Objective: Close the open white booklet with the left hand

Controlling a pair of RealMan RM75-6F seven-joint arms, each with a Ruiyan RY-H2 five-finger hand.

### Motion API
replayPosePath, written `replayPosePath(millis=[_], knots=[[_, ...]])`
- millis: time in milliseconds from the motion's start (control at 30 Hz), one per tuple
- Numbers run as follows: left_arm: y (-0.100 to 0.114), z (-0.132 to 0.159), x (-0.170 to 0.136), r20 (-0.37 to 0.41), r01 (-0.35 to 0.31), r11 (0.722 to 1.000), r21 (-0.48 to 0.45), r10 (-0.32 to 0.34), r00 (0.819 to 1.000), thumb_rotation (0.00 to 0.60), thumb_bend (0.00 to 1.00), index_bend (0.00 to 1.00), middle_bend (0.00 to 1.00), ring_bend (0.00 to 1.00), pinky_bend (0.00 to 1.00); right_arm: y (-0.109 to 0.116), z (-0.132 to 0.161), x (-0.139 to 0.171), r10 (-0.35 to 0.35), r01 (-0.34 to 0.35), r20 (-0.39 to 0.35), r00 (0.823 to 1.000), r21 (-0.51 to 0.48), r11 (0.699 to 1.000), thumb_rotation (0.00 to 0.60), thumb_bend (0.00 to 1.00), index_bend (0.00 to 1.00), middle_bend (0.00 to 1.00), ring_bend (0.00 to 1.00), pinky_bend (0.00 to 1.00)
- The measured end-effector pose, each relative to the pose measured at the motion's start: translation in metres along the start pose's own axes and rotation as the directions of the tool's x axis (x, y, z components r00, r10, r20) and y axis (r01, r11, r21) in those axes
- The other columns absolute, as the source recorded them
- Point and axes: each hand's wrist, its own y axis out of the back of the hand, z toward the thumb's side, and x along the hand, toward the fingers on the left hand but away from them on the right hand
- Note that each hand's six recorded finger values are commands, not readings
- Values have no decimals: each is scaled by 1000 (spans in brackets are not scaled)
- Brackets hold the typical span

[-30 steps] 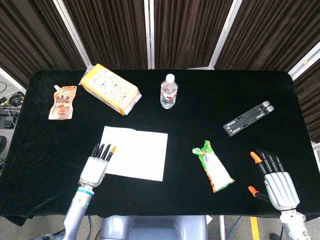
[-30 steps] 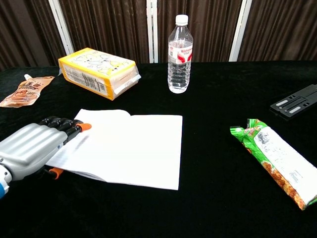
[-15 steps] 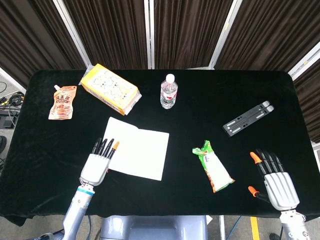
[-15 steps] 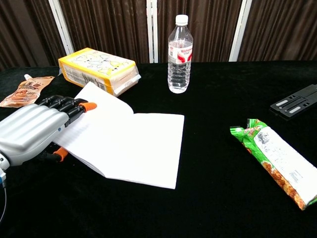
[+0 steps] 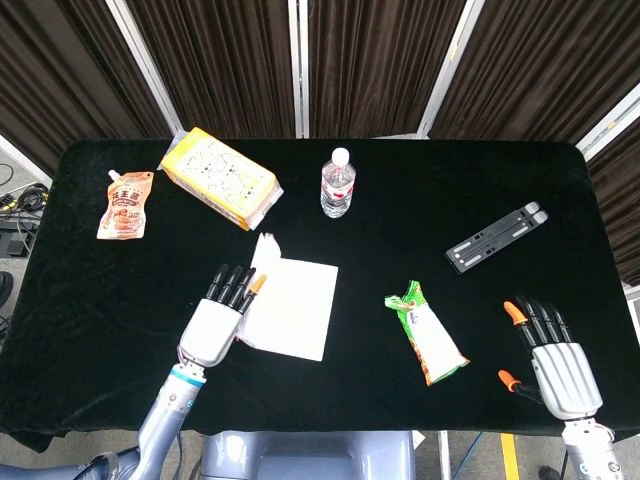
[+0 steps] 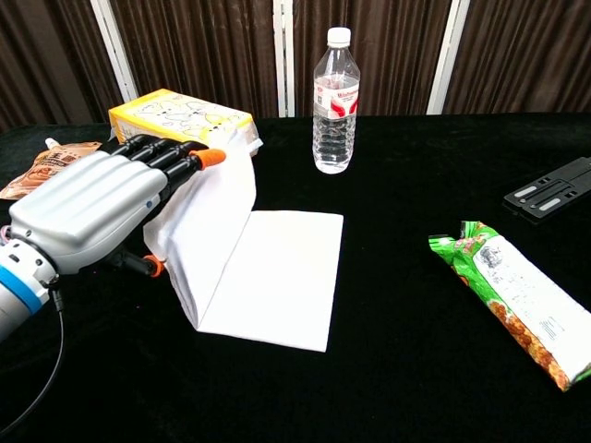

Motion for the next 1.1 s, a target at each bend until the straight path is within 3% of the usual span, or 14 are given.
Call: replayPosePath(millis=[133, 667, 967, 1100], knots=[[0, 6, 2, 19, -21, 999, -23, 22, 1000, 600, 293, 0, 0, 0, 0, 0, 0, 0, 1, -1, 0, 1000, -2, 1000, 600, 45, 0, 0, 0, 0], [2, 21, 14, 43, -42, 998, -36, 44, 998, 600, 293, 0, 0, 0, 0, 0, -4, 0, 12, -12, 16, 1000, -9, 1000, 600, 45, 0, 0, 0, 0], [0, -11, -6, -30, -11, 1000, 23, 12, 999, 600, 280, 0, 0, 0, 0, 0, -4, 0, 11, -11, 20, 1000, 1, 1000, 600, 45, 0, 0, 0, 0], [5, -44, -28, -108, 23, 999, 43, -18, 994, 600, 201, 0, 0, 0, 0, -1, -7, 0, 17, -17, 34, 999, 4, 1000, 600, 45, 0, 0, 0, 0]])
